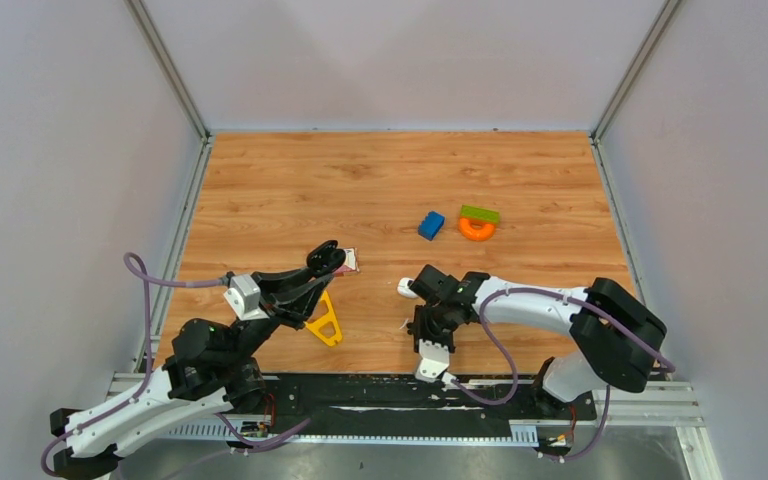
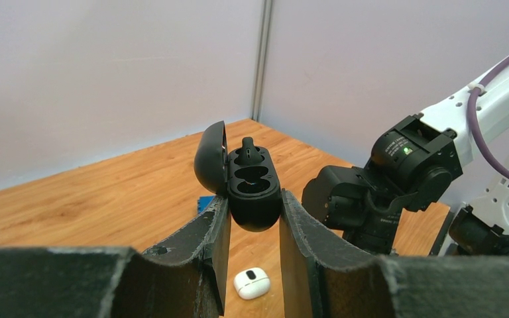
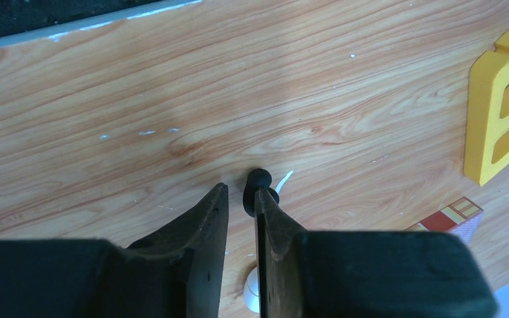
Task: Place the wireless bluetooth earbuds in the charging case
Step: Pick up the earbud from the center of the board.
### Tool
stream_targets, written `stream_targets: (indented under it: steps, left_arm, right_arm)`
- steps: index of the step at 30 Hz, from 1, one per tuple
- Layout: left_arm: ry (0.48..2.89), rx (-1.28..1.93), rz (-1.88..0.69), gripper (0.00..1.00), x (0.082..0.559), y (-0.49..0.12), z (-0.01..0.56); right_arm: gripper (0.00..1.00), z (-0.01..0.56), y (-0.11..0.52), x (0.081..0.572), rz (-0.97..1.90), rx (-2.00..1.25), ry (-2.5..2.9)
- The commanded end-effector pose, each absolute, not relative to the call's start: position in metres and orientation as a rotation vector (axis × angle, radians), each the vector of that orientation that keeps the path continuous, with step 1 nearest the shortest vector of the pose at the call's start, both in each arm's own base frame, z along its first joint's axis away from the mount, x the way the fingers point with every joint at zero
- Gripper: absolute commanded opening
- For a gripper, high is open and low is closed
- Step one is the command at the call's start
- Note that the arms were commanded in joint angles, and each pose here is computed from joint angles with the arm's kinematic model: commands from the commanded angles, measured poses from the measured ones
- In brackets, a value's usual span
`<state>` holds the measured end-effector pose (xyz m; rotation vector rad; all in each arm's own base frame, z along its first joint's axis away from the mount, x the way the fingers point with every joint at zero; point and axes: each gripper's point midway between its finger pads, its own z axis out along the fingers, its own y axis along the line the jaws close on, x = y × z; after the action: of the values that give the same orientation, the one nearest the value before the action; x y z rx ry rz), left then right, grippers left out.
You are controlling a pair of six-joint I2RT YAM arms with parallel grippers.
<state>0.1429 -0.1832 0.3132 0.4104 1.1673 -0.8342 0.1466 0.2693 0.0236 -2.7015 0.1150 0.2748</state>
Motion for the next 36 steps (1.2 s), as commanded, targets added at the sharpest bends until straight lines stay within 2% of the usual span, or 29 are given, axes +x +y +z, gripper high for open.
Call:
stream_targets:
  steps: [1,9,19,21,27,31,36]
  left_arm:
    - [1.156,0.394,-0.847,0.0,0.141,-0.181,0.316]
    - [1.158,0.393,-0.849,0.0,0.142,-0.181,0.315]
    - [1.169,0.41,-0.833,0.0,0.143,-0.184,0.309]
    - [1.176,0.425,-0.819,0.0,0.145,-0.186,0.305]
    - [1.201,0.506,-0.778,0.0,0.148,-0.199,0.292]
    - [1.217,0.577,-0.754,0.0,0.149,-0.212,0.28]
    - [1.231,0.631,-0.719,0.0,0.153,-0.221,0.269]
  right_arm:
    - [0.22,0.035,0.293,0.149,0.215,-2.648,-0.133]
    - [0.19,0.035,0.296,0.153,0.204,-2.647,-0.092]
    - [0.01,0.052,0.299,0.157,0.229,-2.667,0.043]
    - [0.0,0.062,0.299,0.157,0.262,-2.665,0.146]
    - [0.0,0.114,0.3,0.148,0.507,-2.598,0.783]
    - [0.0,0.148,0.292,0.114,0.813,-2.543,1.162]
    - [0.0,0.193,0.29,0.068,1.149,-2.382,1.301]
